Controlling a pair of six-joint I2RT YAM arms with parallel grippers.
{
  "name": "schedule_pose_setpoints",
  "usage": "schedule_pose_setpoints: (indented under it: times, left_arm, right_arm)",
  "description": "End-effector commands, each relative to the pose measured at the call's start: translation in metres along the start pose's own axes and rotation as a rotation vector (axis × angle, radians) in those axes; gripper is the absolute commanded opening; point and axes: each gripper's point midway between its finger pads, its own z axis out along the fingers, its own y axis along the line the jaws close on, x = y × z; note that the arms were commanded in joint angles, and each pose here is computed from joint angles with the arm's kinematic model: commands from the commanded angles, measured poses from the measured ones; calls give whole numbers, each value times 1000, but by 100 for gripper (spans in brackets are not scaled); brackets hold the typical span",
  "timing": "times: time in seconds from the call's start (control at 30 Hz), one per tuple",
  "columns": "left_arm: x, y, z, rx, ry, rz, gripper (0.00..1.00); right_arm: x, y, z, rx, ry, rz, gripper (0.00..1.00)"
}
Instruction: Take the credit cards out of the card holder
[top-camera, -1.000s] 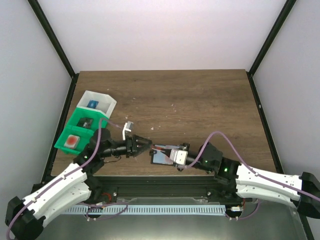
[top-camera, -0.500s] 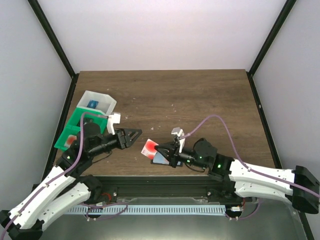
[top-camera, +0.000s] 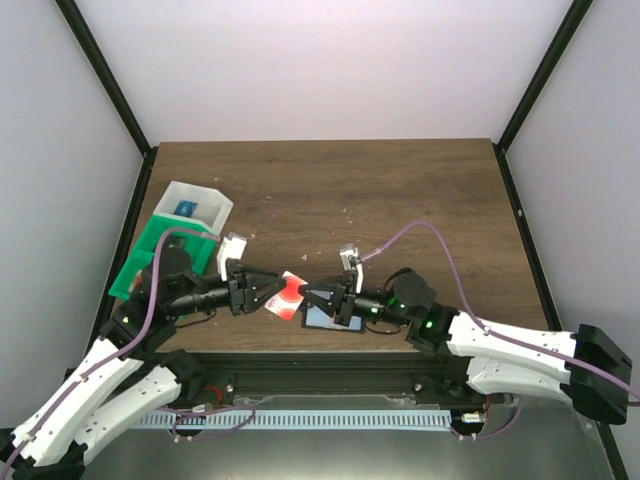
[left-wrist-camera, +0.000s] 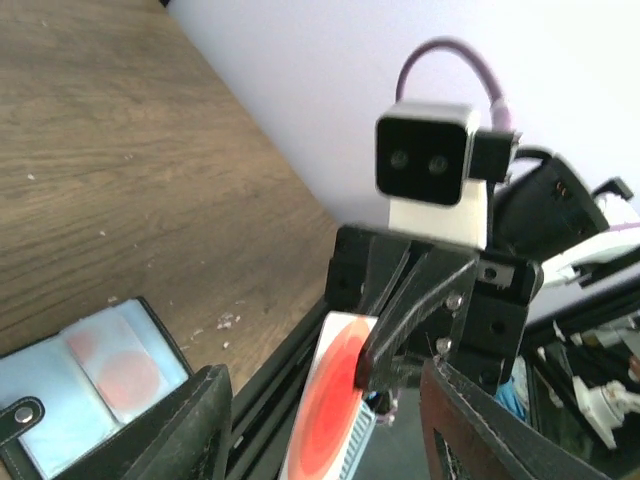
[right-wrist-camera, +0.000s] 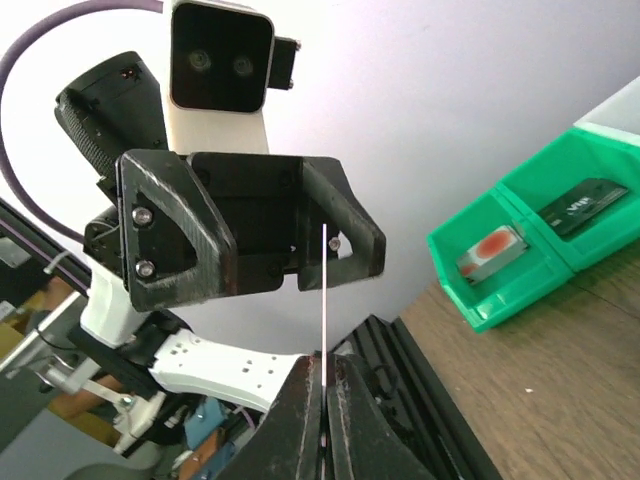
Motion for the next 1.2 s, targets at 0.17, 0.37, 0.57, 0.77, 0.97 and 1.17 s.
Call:
schedule_pose_setpoints:
  times: [0.17, 0.37, 0.57, 0.77, 0.97, 1.17]
  left_arm:
    - [-81, 11, -63, -410, -303, 48, 60]
    - [-126, -5, -117, -593, -455, 92, 74]
    - [-111, 13, -117, -671, -390, 43, 66]
    - [-72, 26, -75, -508, -289, -115, 63]
    - [-62, 32, -61, -385, -368, -312, 66]
    - [-56, 31, -46, -218, -420, -491, 66]
  right_arm:
    - [-1, -13, 48, -39, 8, 155, 1]
    - [4, -39, 113, -5, 37, 213, 0]
    - [-10, -43, 135, -35, -12, 237, 1]
    - [-47, -47, 106, -32, -135, 285, 1]
    - [-69, -45, 73, -82, -270, 361, 1]
    - [-86, -46, 61, -89, -326, 372, 1]
